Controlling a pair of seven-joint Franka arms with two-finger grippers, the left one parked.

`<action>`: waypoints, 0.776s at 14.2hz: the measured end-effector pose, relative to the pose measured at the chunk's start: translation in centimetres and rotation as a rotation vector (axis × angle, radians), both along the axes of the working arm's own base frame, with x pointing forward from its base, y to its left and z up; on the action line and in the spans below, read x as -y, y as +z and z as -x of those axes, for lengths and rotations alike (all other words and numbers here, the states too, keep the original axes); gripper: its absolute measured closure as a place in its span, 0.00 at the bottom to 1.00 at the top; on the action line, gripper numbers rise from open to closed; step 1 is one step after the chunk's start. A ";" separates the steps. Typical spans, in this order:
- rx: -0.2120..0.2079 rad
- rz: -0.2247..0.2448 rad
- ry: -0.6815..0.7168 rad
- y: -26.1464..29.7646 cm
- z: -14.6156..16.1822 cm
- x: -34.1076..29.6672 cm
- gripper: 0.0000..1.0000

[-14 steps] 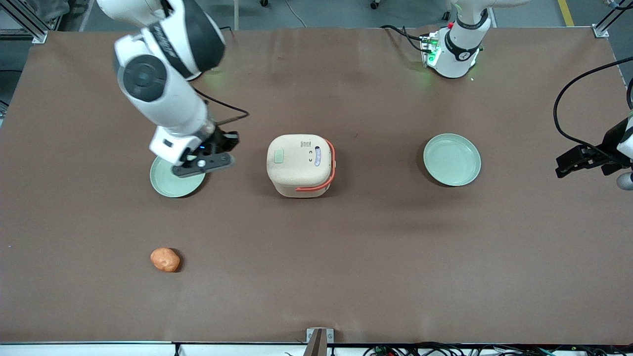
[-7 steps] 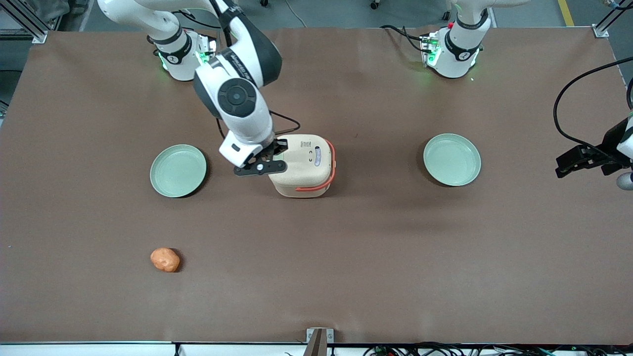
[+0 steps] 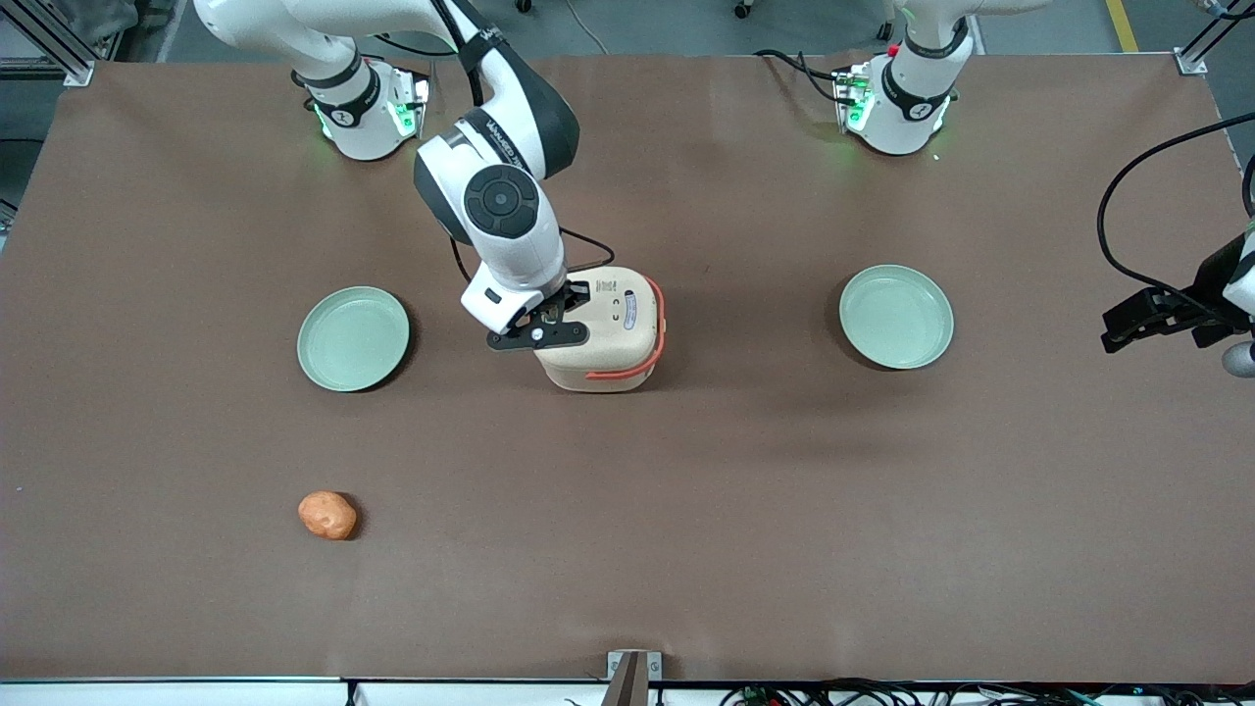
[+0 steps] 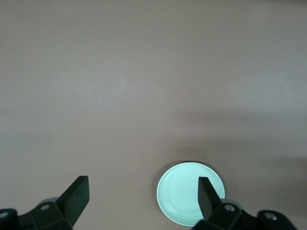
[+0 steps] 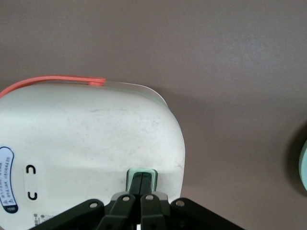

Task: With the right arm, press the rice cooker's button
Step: 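Press down on the lid button with the closed right gripper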

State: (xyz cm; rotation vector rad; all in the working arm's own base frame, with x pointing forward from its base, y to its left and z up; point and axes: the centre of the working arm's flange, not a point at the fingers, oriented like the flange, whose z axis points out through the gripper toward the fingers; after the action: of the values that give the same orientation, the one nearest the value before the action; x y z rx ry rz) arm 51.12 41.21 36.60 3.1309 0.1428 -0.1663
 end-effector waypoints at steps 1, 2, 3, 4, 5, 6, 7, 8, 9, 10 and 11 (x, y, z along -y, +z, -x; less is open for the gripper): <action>-0.001 0.001 0.000 -0.1 0.0 0.0 0.99; 0.000 0.000 0.002 -0.3 0.0 -0.2 0.99; 0.001 0.000 0.002 -0.3 0.0 -0.2 0.99; 0.001 0.000 0.002 -0.3 0.0 -0.2 0.99; 0.001 0.000 0.002 -0.3 0.0 -0.2 0.99; 0.000 0.001 0.001 -0.3 0.0 -0.2 0.99; -0.001 0.002 0.001 -0.3 -0.1 -0.2 0.99; -0.004 0.004 -0.002 -0.1 -0.1 -0.1 0.99; -0.011 0.011 -0.007 0.4 -0.3 0.1 0.99; -0.017 0.018 -0.017 1.4 -0.6 0.5 0.99; -0.019 0.022 -0.032 2.9 -1.2 1.4 0.99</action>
State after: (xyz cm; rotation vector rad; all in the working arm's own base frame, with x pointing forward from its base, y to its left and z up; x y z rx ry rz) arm 52.33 39.80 39.52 3.1119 0.0906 -0.1966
